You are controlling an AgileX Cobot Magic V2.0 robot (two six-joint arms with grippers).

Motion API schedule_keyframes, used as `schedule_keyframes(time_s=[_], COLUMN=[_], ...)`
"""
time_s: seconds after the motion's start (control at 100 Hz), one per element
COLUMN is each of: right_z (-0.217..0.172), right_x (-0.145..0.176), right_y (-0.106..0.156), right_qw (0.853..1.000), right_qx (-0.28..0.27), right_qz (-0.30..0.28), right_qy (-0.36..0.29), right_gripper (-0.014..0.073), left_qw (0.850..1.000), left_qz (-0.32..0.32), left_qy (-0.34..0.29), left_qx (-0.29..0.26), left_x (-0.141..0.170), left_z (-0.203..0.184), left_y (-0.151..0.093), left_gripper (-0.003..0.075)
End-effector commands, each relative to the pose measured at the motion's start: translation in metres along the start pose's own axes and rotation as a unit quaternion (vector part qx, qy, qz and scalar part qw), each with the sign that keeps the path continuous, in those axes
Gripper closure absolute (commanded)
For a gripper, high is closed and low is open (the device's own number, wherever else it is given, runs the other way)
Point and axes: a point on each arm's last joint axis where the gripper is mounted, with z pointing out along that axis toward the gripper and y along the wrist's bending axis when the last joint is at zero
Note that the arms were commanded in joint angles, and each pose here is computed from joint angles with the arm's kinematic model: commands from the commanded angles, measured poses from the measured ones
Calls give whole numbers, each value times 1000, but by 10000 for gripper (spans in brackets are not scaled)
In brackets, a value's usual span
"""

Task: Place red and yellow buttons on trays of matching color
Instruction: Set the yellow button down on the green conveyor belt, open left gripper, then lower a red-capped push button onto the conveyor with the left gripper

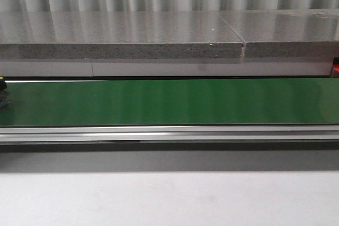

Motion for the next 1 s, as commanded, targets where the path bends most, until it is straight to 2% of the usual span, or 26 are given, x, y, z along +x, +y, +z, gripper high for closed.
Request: schedule_keyframes(time_s=[0.0, 0.54, 0.62, 0.81, 0.99], right_z=[-3, -3, -3, -3, -3], right_x=[-14, -14, -14, -14, -14], right_y=[2, 2, 2, 2, 2], right_qw=[998, 998, 998, 998, 998], right_qx=[-8, -8, -8, -8, -8], right_qz=[-5, -5, -5, -5, -5], right_qy=[-56, -56, -56, -56, -56], right_gripper=[662, 662, 662, 662, 662], left_qw=[999, 998, 998, 998, 998], left_qz=[-14, -28, -28, -27, -25], left_qy=[-46, -51, -52, -53, -60], left_qx=[22, 18, 19, 19, 21], left_x=[-10, -17, -17, -17, -17], left_z=[-16, 6, 6, 6, 1], left_y=[-7, -4, -4, -4, -5], left_gripper=[174, 187, 245, 459, 557])
